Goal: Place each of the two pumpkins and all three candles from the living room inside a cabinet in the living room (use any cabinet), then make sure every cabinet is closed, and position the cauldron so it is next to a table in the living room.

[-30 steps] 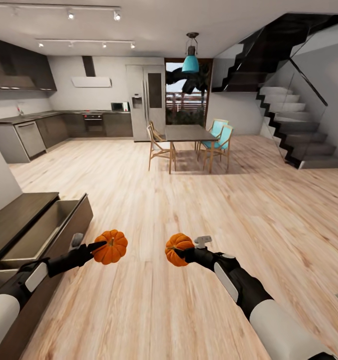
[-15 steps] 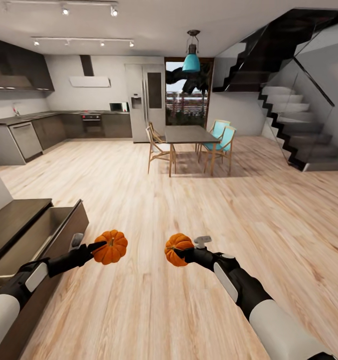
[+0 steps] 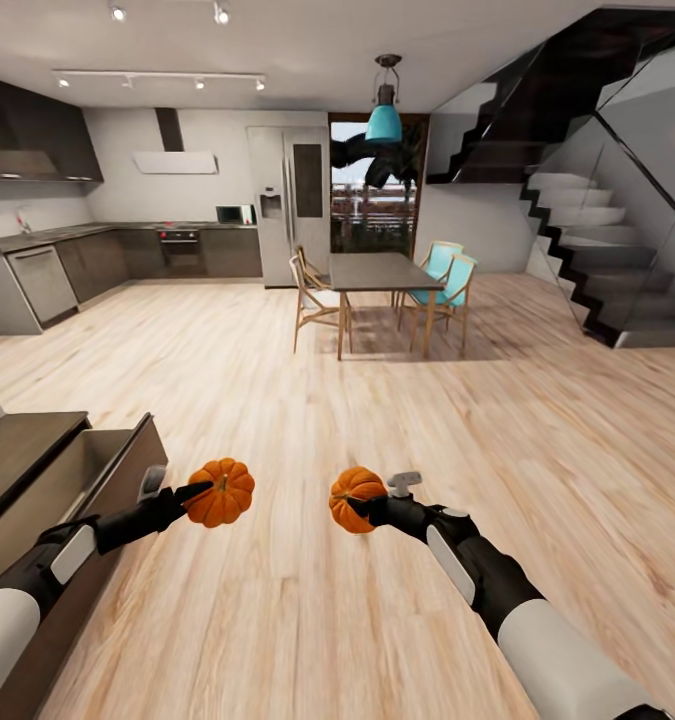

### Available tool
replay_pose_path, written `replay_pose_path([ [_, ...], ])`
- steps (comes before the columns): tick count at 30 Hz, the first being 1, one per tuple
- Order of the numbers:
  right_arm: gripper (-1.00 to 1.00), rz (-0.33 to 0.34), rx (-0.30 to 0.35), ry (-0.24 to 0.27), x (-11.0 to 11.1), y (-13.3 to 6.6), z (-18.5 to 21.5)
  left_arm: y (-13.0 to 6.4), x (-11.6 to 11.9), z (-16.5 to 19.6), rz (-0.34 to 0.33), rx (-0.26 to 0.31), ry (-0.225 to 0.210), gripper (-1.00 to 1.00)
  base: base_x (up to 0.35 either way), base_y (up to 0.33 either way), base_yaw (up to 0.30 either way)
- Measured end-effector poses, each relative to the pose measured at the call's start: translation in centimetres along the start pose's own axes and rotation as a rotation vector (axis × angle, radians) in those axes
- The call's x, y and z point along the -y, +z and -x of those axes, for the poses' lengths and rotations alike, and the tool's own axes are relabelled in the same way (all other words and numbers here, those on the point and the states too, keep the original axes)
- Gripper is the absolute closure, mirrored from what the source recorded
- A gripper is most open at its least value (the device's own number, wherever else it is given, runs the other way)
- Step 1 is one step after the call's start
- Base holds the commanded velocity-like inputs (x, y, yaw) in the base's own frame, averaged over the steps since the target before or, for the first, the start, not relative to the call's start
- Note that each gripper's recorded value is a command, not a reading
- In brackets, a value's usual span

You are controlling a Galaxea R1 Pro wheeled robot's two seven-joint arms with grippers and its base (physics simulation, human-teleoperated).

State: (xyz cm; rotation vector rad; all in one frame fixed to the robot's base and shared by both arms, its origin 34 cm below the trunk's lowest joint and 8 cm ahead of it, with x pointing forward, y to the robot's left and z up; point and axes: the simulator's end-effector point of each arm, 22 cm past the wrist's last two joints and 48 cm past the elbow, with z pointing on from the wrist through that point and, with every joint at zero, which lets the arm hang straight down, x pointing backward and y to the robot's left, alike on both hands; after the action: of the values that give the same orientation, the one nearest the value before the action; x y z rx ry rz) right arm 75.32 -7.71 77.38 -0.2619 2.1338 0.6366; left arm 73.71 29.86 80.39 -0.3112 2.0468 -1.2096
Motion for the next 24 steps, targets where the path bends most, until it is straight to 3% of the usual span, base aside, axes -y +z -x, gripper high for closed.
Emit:
replay_pose_path([
  [19, 1.00, -0.001, 0.001, -0.001, 0.00, 0.00, 0.03, 0.00, 0.00, 0.00, 0.000, 0.000, 0.000, 1.00, 0.333, 0.000, 0.002],
  [24, 1.00, -0.003, 0.000, -0.001, 0.04, 0.00, 0.02, 0.01, 0.00, -0.01, 0.000, 0.000, 0.000, 1.00, 0.333, 0.000, 0.174],
])
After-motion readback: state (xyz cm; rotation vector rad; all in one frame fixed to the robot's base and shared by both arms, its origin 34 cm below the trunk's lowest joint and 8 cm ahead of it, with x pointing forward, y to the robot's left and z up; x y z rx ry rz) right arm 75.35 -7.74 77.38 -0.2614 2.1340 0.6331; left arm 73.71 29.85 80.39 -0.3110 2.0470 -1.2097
